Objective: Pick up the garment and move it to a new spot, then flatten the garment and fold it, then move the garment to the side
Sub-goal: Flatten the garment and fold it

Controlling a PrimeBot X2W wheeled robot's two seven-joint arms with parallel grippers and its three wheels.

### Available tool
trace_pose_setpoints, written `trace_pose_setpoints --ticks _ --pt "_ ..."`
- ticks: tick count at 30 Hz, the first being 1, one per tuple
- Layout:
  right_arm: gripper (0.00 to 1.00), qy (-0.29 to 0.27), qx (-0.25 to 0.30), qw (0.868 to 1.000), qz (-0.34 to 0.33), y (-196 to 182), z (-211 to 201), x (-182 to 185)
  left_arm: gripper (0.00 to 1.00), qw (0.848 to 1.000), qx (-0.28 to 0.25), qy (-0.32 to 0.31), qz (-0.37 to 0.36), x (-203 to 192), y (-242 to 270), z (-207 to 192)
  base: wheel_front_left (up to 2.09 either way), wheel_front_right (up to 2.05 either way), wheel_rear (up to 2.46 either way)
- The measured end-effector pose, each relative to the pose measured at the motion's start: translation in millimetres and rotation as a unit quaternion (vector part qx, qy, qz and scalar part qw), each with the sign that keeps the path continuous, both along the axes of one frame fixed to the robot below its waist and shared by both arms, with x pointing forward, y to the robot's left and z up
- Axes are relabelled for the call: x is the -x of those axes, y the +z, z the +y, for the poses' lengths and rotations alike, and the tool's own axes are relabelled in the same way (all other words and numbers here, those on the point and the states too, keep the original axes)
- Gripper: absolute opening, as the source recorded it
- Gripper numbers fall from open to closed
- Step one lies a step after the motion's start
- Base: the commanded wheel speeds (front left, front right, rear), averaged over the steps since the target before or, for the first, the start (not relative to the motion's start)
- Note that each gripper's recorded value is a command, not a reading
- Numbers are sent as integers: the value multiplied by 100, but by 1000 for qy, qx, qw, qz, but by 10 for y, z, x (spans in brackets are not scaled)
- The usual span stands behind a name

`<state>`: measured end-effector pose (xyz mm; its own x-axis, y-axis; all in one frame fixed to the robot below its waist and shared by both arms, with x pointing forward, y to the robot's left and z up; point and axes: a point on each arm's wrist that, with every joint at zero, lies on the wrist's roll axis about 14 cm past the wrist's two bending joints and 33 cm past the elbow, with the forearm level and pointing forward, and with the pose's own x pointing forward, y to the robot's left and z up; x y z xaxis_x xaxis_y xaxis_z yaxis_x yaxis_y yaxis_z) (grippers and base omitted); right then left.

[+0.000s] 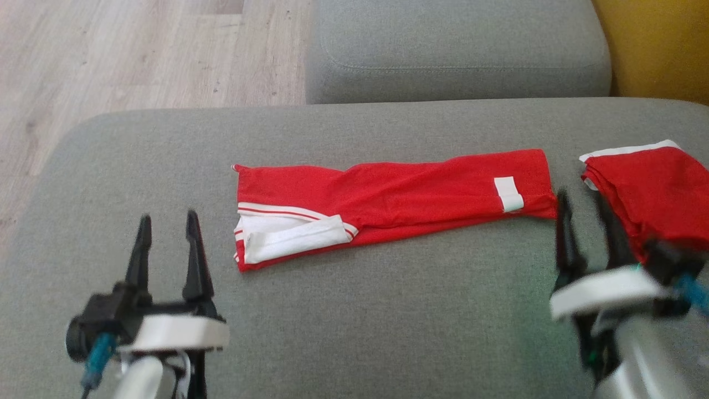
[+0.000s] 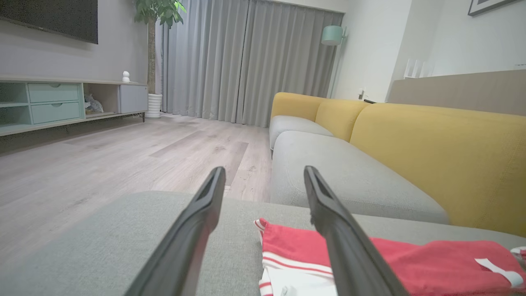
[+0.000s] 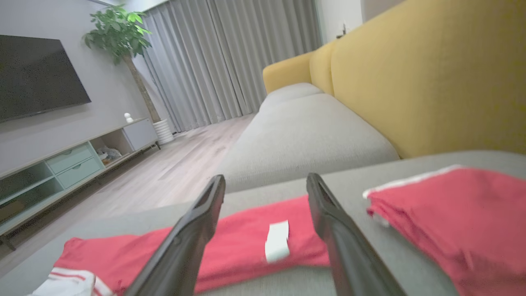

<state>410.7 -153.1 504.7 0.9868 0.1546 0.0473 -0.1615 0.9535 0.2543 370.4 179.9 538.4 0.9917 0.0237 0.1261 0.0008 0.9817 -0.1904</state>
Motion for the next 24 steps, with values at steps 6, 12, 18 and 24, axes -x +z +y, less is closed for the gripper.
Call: trace_pose_setpoints --ticks 6,12,18,24 --pt "100 -17 -10 1000 13 -157 20 308 100 1000 2 -11 22 156 -225 -90 0 0 0" --pt "100 -18 -6 1000 17 -197 30 360 100 999 -10 -17 44 231 -418 -98 0 0 0" --pt "100 -14 -4 1000 25 -253 61 338 100 998 -21 -23 48 213 -459 -119 0 0 0" --pt "100 -17 24 998 52 -369 20 76 100 997 -24 -37 58 83 -531 -174 0 0 0"
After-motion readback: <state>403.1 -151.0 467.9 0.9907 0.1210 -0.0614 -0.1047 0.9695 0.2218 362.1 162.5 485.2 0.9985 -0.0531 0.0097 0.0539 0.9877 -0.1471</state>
